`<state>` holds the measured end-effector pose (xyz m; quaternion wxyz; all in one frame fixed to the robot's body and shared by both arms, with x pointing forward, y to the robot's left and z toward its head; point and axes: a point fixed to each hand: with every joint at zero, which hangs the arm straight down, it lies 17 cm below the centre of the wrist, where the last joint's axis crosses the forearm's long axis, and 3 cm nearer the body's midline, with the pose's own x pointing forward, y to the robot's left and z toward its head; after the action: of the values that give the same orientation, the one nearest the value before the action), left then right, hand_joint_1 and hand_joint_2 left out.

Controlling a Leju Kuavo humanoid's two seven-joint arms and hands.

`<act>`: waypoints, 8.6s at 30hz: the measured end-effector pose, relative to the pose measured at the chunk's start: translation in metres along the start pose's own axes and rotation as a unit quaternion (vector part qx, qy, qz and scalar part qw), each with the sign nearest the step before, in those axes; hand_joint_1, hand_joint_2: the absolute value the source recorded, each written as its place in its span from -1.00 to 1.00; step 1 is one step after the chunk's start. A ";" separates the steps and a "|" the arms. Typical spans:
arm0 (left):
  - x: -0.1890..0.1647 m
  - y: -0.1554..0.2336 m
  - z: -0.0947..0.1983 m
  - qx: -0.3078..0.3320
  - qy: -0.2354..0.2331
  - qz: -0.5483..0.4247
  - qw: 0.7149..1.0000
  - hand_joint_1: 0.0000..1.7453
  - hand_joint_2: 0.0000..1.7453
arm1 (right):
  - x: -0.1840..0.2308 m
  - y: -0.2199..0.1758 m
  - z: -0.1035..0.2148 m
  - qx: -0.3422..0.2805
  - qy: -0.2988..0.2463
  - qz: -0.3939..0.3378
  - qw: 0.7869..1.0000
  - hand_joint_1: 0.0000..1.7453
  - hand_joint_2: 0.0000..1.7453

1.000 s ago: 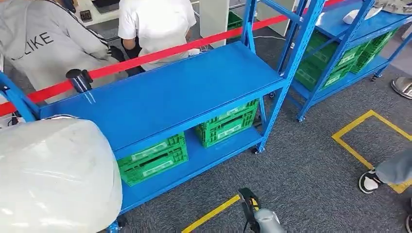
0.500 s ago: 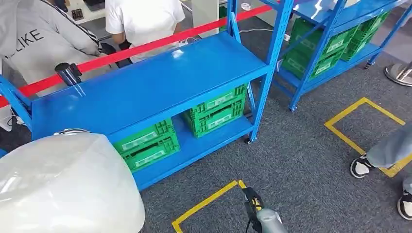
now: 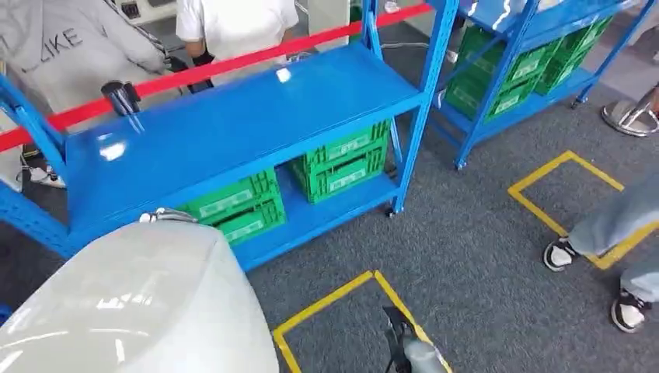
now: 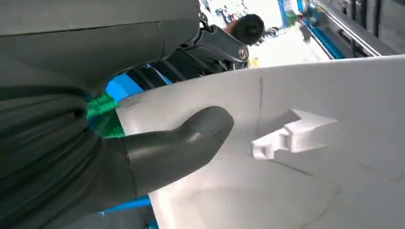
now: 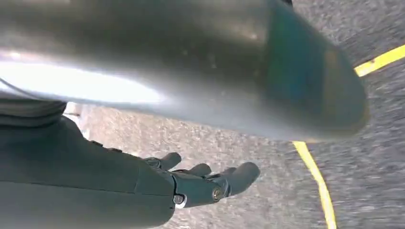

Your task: Take the parts from the cabinet and place them on the table.

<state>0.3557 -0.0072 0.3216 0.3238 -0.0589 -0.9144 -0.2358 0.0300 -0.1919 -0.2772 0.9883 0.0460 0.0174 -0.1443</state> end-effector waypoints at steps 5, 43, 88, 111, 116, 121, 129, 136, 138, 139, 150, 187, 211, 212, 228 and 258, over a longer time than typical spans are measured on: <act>0.023 -0.024 -0.021 -0.026 -0.016 0.040 0.999 1.00 1.00 | 0.005 -0.005 0.000 -0.014 -0.003 -0.015 1.000 -1.00 -1.00; -0.029 0.002 0.013 0.019 0.027 -0.015 0.999 1.00 1.00 | 0.014 -0.016 0.001 -0.002 -0.014 0.028 1.000 -1.00 -1.00; -0.018 -0.005 0.010 -0.001 0.012 -0.012 1.000 1.00 1.00 | 0.008 -0.008 0.001 0.009 -0.007 -0.001 1.000 -1.00 -1.00; -0.014 -0.018 0.006 -0.019 0.006 -0.009 1.000 1.00 1.00 | 0.007 -0.014 0.000 0.004 -0.007 0.006 1.000 -1.00 -1.00; -0.010 -0.016 -0.001 -0.017 -0.003 -0.010 1.000 1.00 1.00 | 0.008 -0.003 0.001 0.012 -0.010 0.007 1.000 -1.00 -1.00; -0.009 -0.017 -0.002 -0.016 -0.003 -0.007 1.000 1.00 1.00 | 0.009 -0.005 0.001 0.009 -0.008 0.008 1.000 -1.00 -1.00; -0.014 -0.020 0.003 -0.018 0.007 0.000 1.000 1.00 1.00 | 0.009 -0.013 0.001 0.003 -0.007 0.008 1.000 -1.00 -1.00; -0.010 -0.020 0.001 -0.016 0.003 0.002 1.000 1.00 1.00 | 0.012 -0.004 0.001 0.010 -0.011 0.007 1.000 -1.00 -1.00; -0.008 -0.020 0.001 -0.015 0.002 0.003 1.000 1.00 1.00 | 0.011 -0.003 0.001 0.010 -0.010 0.008 1.000 -1.00 -1.00; -0.009 -0.020 0.002 -0.015 0.003 0.004 1.000 1.00 1.00 | 0.012 -0.005 0.001 0.009 -0.011 0.007 1.000 -1.00 -1.00; 0.000 -0.018 -0.003 -0.011 -0.007 0.006 1.000 1.00 1.00 | 0.006 0.009 0.002 0.020 -0.002 -0.004 1.000 -1.00 -1.00; -0.004 -0.029 -0.003 -0.027 0.000 0.016 1.000 1.00 1.00 | 0.007 -0.011 0.000 0.004 -0.005 -0.009 1.000 -1.00 -1.00; 0.011 -0.056 -0.004 -0.058 -0.006 0.050 0.997 1.00 1.00 | 0.002 -0.004 0.000 -0.001 -0.001 -0.023 1.000 -1.00 -1.00; 0.013 -0.058 -0.005 -0.060 -0.008 0.050 0.997 1.00 1.00 | 0.003 -0.004 0.000 0.000 -0.002 -0.021 1.000 -1.00 -1.00; 0.008 -0.064 0.002 -0.064 -0.002 0.042 0.997 1.00 1.00 | -0.002 -0.013 0.000 -0.001 -0.001 0.017 1.000 -1.00 -1.00; -0.001 -0.070 0.012 -0.073 0.002 0.055 0.996 1.00 1.00 | 0.006 -0.032 -0.001 -0.010 -0.004 -0.025 1.000 -1.00 -1.00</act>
<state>0.3317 -0.0634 0.2851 0.3328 -0.1321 -0.8894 -0.2843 0.0270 -0.2237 -0.2807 0.9848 0.0347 0.0160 -0.1693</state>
